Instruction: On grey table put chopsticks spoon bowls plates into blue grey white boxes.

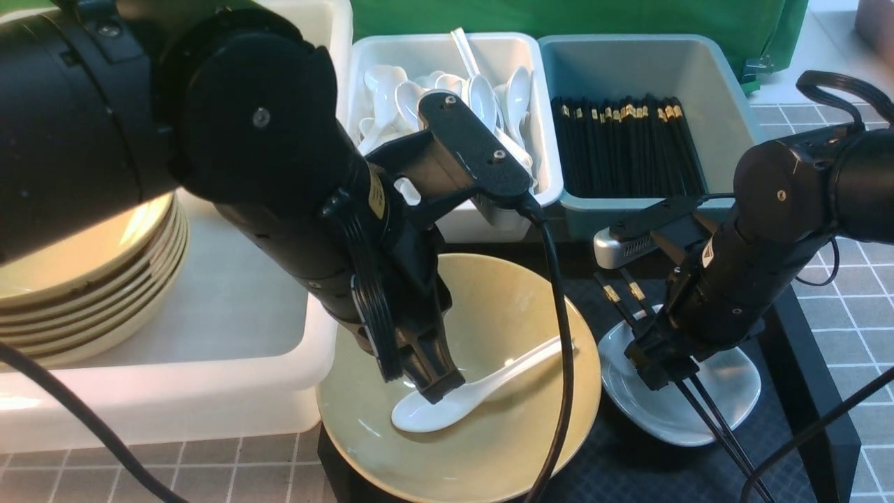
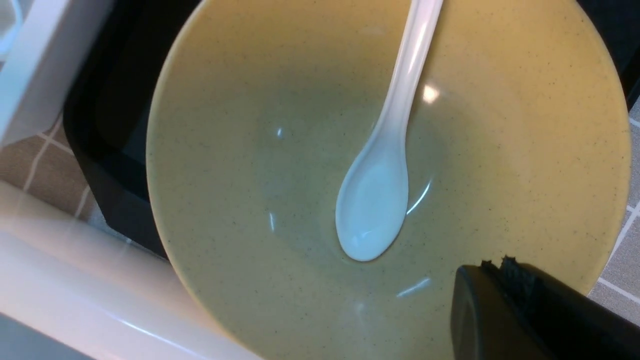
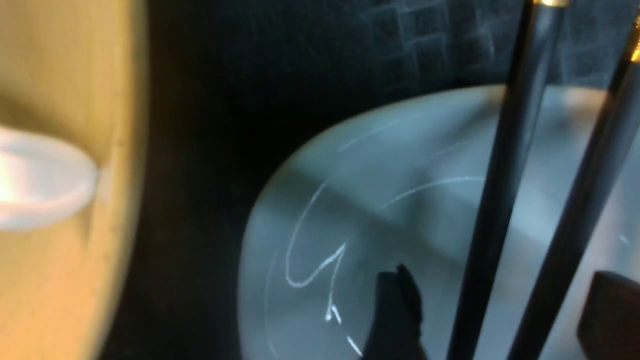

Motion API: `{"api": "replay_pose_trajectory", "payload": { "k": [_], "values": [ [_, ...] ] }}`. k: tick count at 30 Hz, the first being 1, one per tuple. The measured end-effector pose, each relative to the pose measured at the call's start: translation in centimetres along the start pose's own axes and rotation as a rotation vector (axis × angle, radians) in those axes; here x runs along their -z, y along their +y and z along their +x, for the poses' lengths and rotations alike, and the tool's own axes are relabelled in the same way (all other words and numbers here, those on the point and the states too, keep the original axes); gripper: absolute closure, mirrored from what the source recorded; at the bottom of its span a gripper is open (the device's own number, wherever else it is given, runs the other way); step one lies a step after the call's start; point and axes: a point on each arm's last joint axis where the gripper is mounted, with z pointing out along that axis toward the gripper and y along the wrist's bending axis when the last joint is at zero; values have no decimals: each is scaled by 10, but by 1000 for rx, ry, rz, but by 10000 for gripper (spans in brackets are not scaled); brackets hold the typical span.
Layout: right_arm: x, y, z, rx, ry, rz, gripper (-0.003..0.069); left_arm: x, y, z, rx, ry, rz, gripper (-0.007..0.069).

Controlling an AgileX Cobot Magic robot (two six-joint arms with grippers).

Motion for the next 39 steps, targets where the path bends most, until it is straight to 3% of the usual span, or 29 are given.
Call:
{"api": "replay_pose_trajectory", "payload": {
  "k": [3,9,10,16,23,30,33,39],
  "values": [
    [0,0,-1,0,-4,0,270,0,0,0,-1,1,-3,636],
    [0,0,-1,10,-6,0,498,0,1,0,-4,0,-7,636],
    [0,0,-1,11,-2,0,507,0,1,0,-4,1,-8,636],
    [5,1,2,12,16,-3,506,0,1,1,-5,7,-8,636],
    [50,2,4,22,-110,7,503,0,3,-1,-5,-7,-31,636],
    [100,2,-24,29,-293,23,504,1,8,-18,-3,-194,-89,636],
    [127,-7,-45,10,-408,42,504,-1,17,-30,31,-288,-114,636],
    [148,-39,-84,-83,-541,79,504,-10,64,-54,175,-378,-145,636]
  ]
}}
